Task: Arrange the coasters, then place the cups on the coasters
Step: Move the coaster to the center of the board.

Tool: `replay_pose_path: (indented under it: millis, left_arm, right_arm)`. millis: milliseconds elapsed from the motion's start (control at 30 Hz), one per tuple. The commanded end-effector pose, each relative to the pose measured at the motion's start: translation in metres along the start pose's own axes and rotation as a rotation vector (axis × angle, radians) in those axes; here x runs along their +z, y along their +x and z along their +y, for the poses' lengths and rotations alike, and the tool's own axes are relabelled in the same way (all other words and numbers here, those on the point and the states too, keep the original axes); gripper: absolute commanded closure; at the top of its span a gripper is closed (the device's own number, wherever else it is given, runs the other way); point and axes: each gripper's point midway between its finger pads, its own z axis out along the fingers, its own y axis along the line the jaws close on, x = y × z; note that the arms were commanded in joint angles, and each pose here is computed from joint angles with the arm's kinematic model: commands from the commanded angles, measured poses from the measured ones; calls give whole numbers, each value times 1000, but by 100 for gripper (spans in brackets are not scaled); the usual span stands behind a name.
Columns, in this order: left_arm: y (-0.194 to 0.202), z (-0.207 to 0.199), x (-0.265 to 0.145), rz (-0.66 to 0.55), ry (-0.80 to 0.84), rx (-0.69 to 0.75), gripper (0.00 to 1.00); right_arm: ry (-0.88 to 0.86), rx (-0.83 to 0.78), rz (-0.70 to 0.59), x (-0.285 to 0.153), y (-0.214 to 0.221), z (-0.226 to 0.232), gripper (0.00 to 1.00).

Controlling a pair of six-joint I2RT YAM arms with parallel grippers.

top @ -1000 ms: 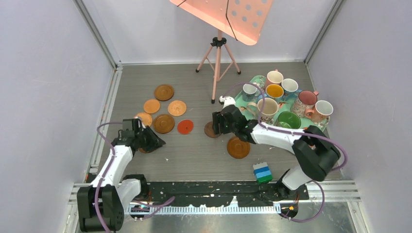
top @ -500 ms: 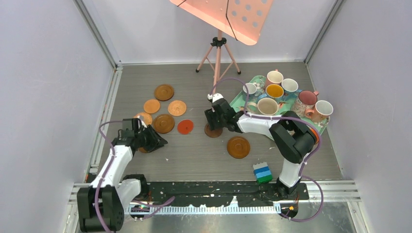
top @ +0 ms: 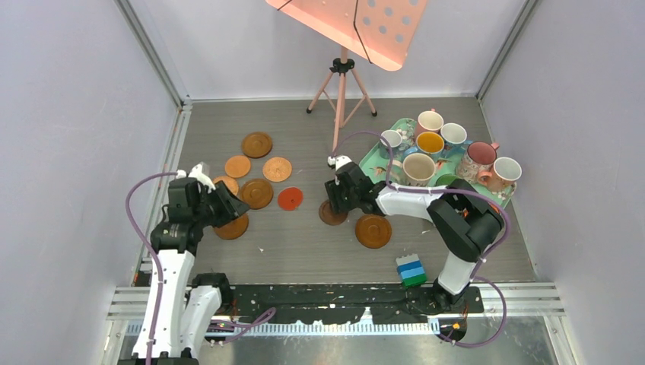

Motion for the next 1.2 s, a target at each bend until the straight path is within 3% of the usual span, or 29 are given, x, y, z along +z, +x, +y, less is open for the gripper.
replay_pose_path:
  millis: [0,300,600,733,933,1167]
  left_arm:
    - [-13,-4,-18,-20,-33,75,60]
    - [-28,12,-33,-45,-163,170,58]
    - [-33,12,-45,-215,-131,187,54]
    - [-31,14,-42,-188,-138,183,54]
    - [-30,16,-42,-194,-145,181,54]
    - [-30,17,-42,-198,-148,179,54]
  right_arm:
    - [-65,11,64,-17,28,26,46]
    - [-155,-8,55,-25,35,99,47]
    - [-217,-40,40,-8,29,167,47]
    - [-222,-44,0,-4,8,179,49]
    - [-265,-145,-83,-36,-22,182,46]
    - [-284,-213,-64,-66,9,168,45]
